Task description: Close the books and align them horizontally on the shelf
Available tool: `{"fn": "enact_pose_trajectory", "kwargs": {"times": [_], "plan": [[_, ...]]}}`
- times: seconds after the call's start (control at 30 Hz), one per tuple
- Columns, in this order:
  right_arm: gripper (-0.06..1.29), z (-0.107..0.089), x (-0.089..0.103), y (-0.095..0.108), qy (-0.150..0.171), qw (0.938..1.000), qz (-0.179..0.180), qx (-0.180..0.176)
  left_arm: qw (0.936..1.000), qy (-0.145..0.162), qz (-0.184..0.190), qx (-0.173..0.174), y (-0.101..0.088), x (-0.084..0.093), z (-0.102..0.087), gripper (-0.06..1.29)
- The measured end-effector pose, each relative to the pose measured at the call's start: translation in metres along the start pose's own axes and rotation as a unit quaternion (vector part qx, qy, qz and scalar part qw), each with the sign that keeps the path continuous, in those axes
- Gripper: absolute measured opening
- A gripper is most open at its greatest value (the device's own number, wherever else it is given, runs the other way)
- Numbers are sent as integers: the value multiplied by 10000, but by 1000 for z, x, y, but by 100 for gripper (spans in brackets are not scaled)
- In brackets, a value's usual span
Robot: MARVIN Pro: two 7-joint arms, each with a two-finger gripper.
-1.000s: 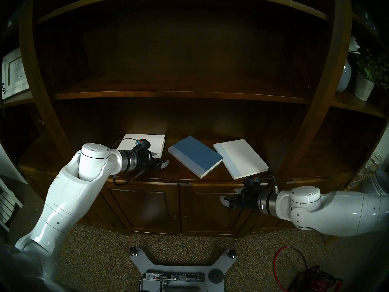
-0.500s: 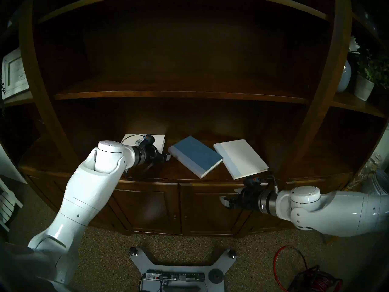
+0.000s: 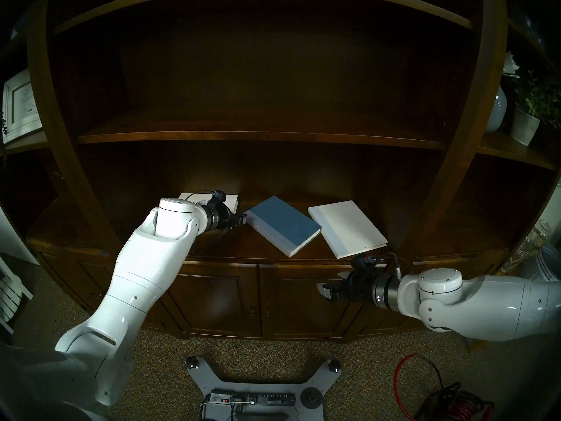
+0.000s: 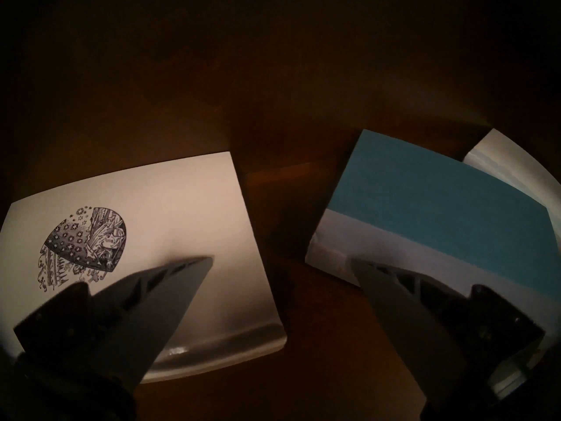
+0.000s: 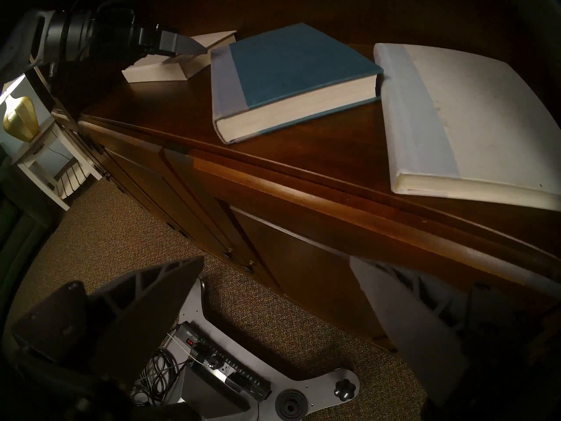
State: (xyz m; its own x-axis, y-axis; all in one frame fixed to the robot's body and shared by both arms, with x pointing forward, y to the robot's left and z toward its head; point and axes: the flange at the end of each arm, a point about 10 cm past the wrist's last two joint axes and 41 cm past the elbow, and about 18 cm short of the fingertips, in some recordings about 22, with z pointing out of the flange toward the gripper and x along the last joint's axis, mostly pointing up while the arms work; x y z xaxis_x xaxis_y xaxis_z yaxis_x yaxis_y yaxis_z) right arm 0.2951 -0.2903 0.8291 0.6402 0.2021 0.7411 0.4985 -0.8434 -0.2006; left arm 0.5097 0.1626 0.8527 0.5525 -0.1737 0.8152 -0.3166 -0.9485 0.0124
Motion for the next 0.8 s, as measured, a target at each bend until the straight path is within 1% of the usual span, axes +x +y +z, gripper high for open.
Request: {"fn": "enact_pose_trajectory", "kwargs": {"times": [0.13, 0.3, 0.5, 0.8], "plan": [[126, 0, 0, 0, 0, 10000, 0, 0, 9999, -8, -61, 137, -10, 5, 8, 125], [126, 0, 0, 0, 0, 10000, 0, 0, 9997, -20, -98, 227, -21, 9, 15, 125], [126, 0, 0, 0, 0, 10000, 0, 0, 9997, -43, -84, 223, -35, 12, 20, 125], [126, 0, 0, 0, 1, 10000, 0, 0, 9999, -33, -11, 147, -52, 10, 19, 125]]}}
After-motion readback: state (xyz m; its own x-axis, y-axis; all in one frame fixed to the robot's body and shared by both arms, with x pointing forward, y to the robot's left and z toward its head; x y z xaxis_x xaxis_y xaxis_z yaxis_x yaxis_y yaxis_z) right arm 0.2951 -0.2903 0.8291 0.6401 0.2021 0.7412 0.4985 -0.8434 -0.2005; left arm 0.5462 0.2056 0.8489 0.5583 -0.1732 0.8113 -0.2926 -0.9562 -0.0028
